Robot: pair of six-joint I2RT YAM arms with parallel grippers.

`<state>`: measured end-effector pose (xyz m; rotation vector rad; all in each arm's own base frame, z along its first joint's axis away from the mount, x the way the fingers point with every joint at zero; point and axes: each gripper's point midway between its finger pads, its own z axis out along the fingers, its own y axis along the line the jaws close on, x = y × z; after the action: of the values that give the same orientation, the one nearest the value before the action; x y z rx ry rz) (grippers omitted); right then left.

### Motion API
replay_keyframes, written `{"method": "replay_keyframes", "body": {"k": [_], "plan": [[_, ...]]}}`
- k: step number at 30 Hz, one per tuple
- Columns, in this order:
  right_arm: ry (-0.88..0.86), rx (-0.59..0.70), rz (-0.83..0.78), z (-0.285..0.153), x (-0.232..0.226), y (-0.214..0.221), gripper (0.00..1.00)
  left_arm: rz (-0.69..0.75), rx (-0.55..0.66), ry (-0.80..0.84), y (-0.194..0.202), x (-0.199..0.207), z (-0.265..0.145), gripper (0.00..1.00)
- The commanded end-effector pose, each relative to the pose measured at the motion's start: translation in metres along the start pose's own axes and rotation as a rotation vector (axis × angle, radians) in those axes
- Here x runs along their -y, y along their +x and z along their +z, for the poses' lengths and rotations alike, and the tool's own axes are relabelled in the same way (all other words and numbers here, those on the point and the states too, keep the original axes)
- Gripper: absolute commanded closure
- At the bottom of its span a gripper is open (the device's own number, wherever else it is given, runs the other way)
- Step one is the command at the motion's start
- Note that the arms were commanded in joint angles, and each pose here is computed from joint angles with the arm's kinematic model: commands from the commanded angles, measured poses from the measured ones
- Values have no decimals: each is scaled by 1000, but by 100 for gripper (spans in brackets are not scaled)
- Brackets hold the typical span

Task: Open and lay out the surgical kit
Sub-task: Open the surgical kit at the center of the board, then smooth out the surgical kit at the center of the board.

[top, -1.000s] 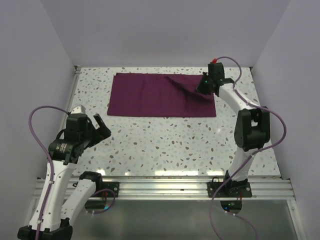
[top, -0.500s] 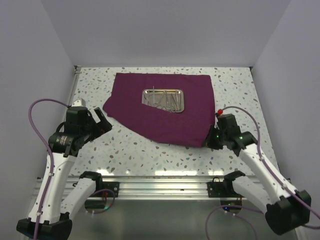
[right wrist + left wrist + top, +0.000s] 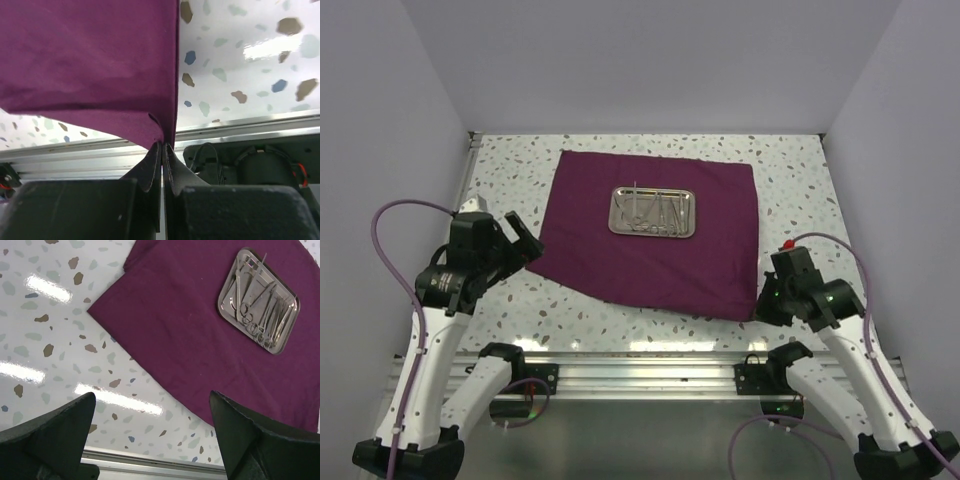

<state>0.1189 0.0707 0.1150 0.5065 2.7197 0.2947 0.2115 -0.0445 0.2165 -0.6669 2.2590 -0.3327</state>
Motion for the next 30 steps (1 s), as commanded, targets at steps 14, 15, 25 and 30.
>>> {"method": "replay_keyframes", "body": {"k": [14, 15, 25, 30], "plan": [[-74, 27, -60, -70, -30, -26, 2, -106, -156, -187, 79, -41, 66, 0], [-90, 32, -62, -73, -37, -32, 2, -90, -172, -210, 84, -42, 78, 0], [-84, 65, -109, -85, -57, -65, 2, -33, -156, -296, 81, -33, 142, 2], [-65, 31, -101, -75, -54, -59, 3, -10, -221, -340, 100, -41, 171, 3]]}}
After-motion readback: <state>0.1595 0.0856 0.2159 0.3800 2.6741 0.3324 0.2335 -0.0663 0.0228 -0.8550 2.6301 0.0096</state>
